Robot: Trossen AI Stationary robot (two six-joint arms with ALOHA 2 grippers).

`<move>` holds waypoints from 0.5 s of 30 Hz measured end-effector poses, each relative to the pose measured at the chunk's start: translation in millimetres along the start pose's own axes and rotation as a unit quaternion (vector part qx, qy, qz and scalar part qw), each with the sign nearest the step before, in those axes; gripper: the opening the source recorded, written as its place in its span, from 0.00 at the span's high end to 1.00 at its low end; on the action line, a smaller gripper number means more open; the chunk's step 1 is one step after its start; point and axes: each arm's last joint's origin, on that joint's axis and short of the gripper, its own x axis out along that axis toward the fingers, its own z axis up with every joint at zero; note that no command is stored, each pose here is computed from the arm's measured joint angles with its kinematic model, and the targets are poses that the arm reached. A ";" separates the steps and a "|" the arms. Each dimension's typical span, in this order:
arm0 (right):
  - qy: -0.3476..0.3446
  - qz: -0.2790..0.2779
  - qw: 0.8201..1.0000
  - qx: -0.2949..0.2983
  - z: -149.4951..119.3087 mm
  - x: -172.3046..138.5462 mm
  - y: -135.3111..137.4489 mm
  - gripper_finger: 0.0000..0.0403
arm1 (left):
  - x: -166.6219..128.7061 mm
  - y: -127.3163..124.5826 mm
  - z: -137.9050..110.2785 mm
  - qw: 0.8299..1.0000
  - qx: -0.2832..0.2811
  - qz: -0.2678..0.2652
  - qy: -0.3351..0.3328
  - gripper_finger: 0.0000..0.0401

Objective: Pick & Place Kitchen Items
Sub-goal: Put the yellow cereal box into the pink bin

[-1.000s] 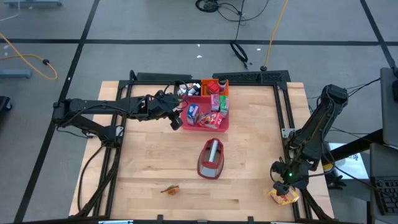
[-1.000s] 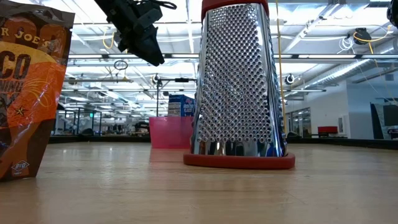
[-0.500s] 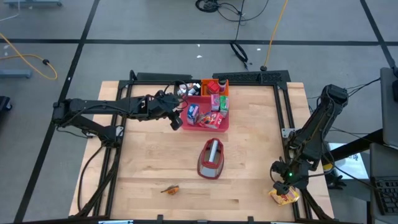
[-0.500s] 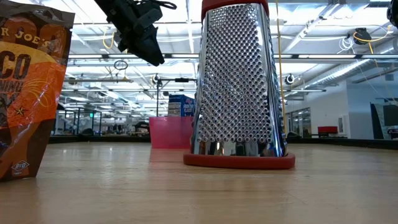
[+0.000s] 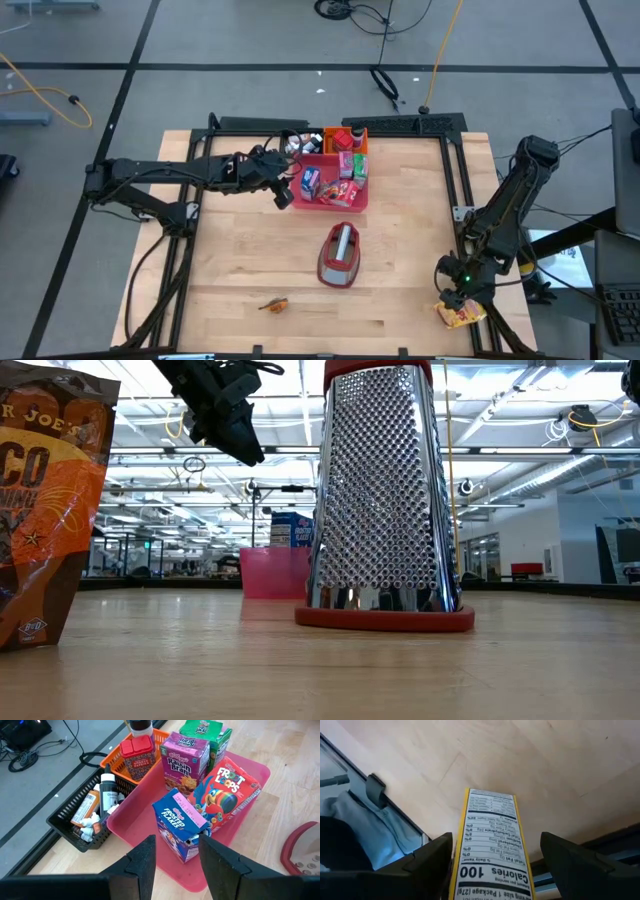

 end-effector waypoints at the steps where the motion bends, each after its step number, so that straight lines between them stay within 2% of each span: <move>1: 0.001 0.002 1.000 0.000 -0.2 0.0 0.4 0.27 | 0.0 0.0 0.0 1.000 0.000 0.000 0.000 0.63; 8: -0.001 0.030 1.000 0.005 -1.3 -0.5 5.1 0.28 | 0.0 0.0 0.0 1.000 0.000 0.000 0.000 0.63; 15: 0.006 0.036 0.999 0.019 -2.3 -0.6 6.2 0.38 | 0.0 0.0 0.0 1.000 0.000 0.000 0.000 0.63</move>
